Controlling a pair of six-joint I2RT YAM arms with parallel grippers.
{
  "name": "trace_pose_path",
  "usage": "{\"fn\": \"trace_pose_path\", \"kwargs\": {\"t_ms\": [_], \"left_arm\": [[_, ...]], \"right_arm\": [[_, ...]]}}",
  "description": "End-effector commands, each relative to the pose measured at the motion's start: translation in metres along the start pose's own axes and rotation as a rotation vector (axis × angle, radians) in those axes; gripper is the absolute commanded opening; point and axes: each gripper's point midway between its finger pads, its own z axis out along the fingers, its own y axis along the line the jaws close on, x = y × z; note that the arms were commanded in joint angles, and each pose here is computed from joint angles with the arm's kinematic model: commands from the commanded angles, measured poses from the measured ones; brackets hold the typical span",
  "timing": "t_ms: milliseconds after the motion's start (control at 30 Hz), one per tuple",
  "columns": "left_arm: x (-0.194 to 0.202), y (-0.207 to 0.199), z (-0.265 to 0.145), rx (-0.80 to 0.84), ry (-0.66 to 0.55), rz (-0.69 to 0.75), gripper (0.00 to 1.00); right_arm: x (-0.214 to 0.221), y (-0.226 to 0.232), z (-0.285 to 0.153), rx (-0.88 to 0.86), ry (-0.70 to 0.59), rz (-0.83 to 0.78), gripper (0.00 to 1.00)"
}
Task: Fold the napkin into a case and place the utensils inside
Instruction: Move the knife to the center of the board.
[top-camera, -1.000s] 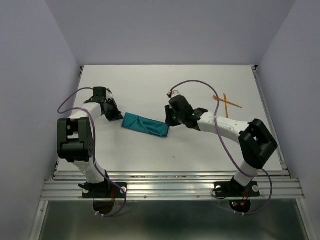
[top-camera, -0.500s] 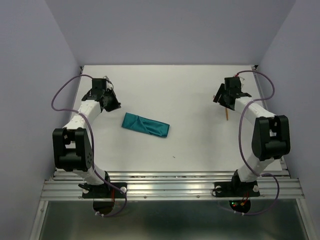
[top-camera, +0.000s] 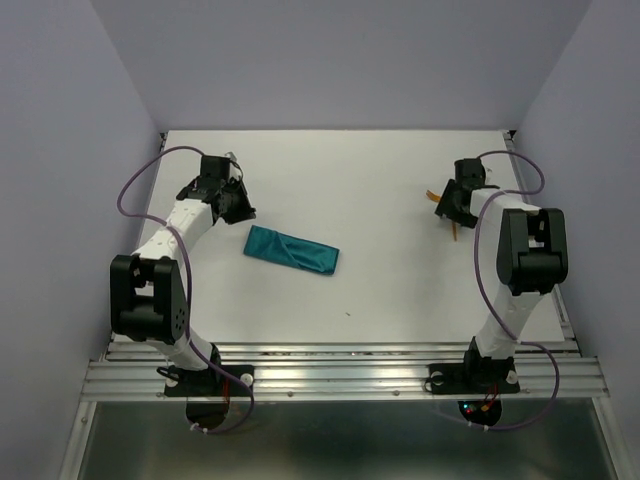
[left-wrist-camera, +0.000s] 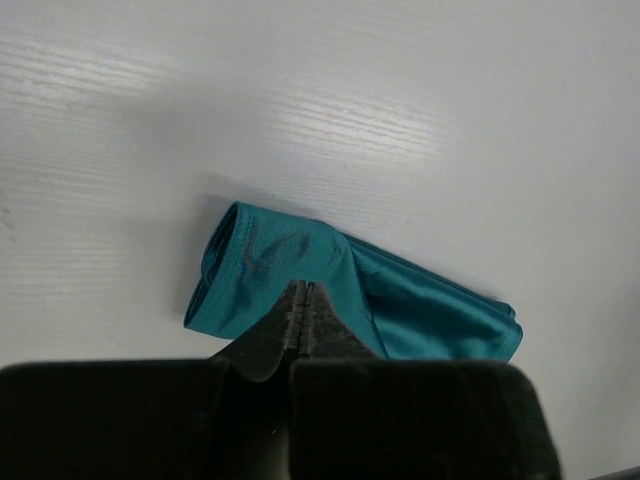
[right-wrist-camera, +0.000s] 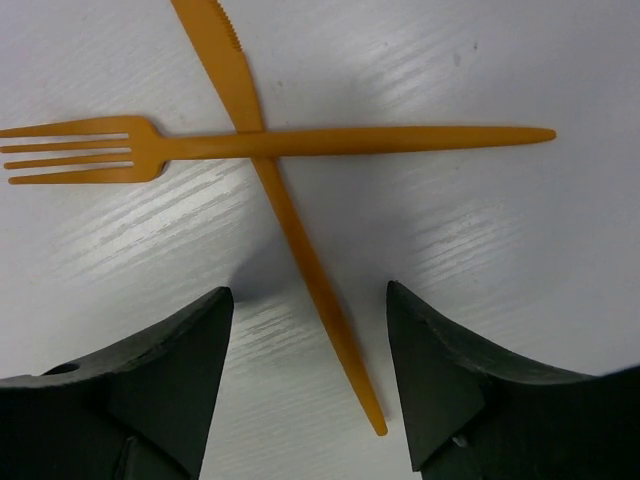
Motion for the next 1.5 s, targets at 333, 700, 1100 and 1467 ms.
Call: {"fn": "trace_pose_path", "kwargs": {"t_ms": [333,700,1100,1467], "left_arm": [[-0.012,-0.016,-0.007,0.028,-0.023,0.035,0.03],[-0.008,-0.021,0.0,0.033,-0.001,0.045,0.02],[-0.003,-0.018,0.007,0.027,0.022,0.054,0.02],[0.0,-0.017,0.006,0.027,0.027,0.059,0.02]], "right_arm": [[0.043,0.019,0.001,-0.168,0.122,-0.036,0.39],[0.085,0.053,-0.022,-0.278,0.193,-0.12,0.05],[0.143,0.108,-0.076,-0.425,0.271,-0.036,0.04],[0.116,0.123,-0.089,-0.357,0.129,-0.085,0.55]]}}
